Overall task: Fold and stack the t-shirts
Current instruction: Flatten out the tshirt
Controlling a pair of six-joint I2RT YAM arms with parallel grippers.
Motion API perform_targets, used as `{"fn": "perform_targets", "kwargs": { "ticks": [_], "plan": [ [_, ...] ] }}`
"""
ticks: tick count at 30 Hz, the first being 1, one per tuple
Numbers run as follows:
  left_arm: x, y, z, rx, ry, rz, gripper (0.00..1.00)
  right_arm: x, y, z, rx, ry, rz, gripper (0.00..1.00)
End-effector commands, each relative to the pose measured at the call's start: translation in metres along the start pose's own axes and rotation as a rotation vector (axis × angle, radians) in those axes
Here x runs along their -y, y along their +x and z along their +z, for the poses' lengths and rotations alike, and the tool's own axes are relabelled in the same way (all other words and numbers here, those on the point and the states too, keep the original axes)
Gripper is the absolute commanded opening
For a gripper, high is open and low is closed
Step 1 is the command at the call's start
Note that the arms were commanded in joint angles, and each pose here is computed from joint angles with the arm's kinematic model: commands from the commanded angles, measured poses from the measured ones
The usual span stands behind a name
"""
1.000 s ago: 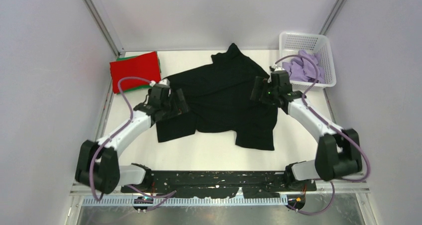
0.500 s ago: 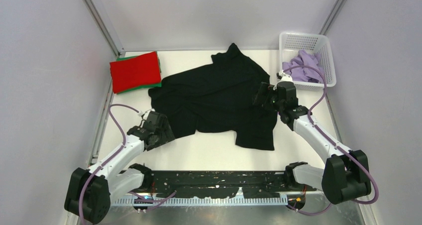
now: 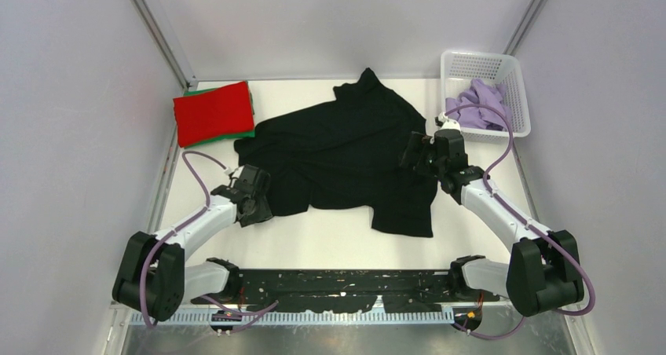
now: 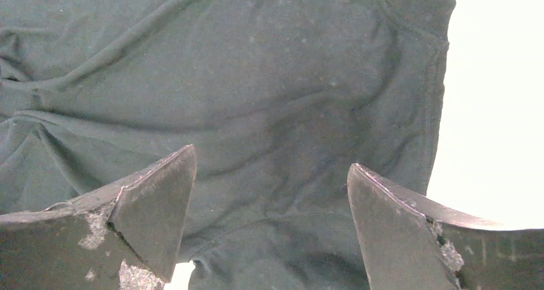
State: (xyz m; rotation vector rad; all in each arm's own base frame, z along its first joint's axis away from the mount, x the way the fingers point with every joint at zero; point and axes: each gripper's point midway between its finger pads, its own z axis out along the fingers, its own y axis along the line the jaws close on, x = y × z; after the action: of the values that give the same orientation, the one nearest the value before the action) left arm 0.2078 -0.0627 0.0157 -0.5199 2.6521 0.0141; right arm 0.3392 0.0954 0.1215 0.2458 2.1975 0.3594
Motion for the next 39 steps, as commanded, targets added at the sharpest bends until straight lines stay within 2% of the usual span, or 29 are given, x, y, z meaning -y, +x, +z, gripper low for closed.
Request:
{"fn": "perform_targets", "kwargs": {
  "ticks": [1, 6, 11, 12, 13, 14, 21, 25, 28, 30, 35, 39],
  "plan": [
    [0.018, -0.010, 0.005, 0.007, 0.049, -0.003, 0.44, 0.000, -0.023, -0.004, 0.060, 0.026, -0.007, 0.95],
    [0.020, -0.018, 0.008, 0.019, 0.037, 0.005, 0.41, 0.007, -0.022, -0.010, 0.064, 0.056, -0.018, 0.95],
    [0.025, -0.026, 0.009, 0.035, 0.053, 0.012, 0.28, 0.016, -0.017, -0.019, 0.061, 0.096, -0.024, 0.95],
    [0.025, -0.028, 0.010, 0.038, 0.054, 0.012, 0.19, 0.018, -0.015, -0.020, 0.056, 0.104, -0.024, 0.95],
    [0.025, -0.028, 0.010, 0.040, 0.054, 0.011, 0.04, 0.019, -0.014, -0.024, 0.059, 0.108, -0.019, 0.95],
    [0.025, -0.030, 0.010, 0.044, 0.056, 0.007, 0.00, 0.023, -0.011, -0.026, 0.051, 0.127, -0.017, 0.95],
    [0.027, -0.031, 0.006, 0.067, 0.094, 0.006, 0.00, 0.053, 0.013, -0.049, 0.000, 0.250, 0.001, 0.95],
    [0.027, -0.030, -0.003, 0.086, 0.130, 0.004, 0.00, 0.054, 0.046, -0.058, -0.125, 0.230, 0.009, 0.95],
    [0.025, -0.030, -0.012, 0.114, 0.151, -0.009, 0.00, 0.056, 0.081, -0.071, -0.264, 0.224, 0.033, 0.95],
    [0.024, -0.030, -0.016, 0.131, 0.164, -0.016, 0.00, 0.064, 0.102, -0.080, -0.327, 0.263, 0.060, 0.95],
    [0.020, -0.030, -0.021, 0.151, 0.168, -0.022, 0.00, 0.068, 0.135, -0.093, -0.395, 0.308, 0.085, 0.99],
    [0.019, -0.029, -0.022, 0.150, 0.169, -0.021, 0.00, 0.061, 0.151, -0.094, -0.417, 0.308, 0.053, 0.89]
  ]
}}
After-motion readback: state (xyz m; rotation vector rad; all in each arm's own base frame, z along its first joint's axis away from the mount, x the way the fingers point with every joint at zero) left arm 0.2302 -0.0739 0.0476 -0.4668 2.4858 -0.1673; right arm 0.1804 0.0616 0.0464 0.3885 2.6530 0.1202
